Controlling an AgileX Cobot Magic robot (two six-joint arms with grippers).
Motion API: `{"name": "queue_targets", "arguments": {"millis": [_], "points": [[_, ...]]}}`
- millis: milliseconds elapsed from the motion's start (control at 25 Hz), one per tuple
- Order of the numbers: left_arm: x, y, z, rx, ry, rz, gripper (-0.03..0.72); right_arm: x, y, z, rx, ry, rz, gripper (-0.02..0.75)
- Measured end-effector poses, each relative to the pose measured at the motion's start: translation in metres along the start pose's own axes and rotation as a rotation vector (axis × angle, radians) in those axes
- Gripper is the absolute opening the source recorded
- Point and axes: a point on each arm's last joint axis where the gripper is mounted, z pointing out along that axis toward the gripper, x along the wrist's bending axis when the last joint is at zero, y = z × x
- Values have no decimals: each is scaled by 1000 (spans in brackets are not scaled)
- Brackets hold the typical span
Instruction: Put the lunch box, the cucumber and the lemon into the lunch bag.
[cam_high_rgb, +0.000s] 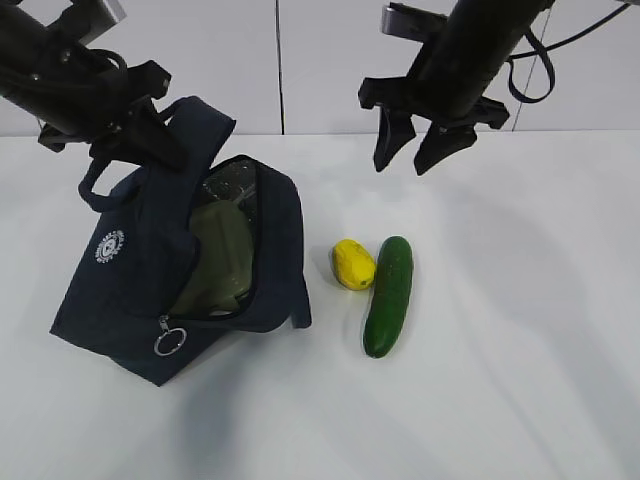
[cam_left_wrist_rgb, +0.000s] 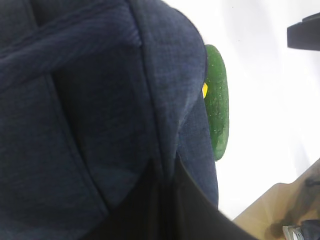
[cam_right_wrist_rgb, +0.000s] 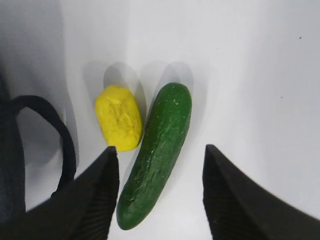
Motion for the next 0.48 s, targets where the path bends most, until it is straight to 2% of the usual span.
{"name": "queue_targets", "arguments": {"millis": [120,360,480], "points": [[0,0,0,-1,2,1,-8,-4,0,2,-7,-88,40,410],[0,0,0,-1,2,1,-8,17,-20,28,78,-109,53,410],[0,0,0,-1,2,1,-8,18,-26,43,71,-132,111,410]]}}
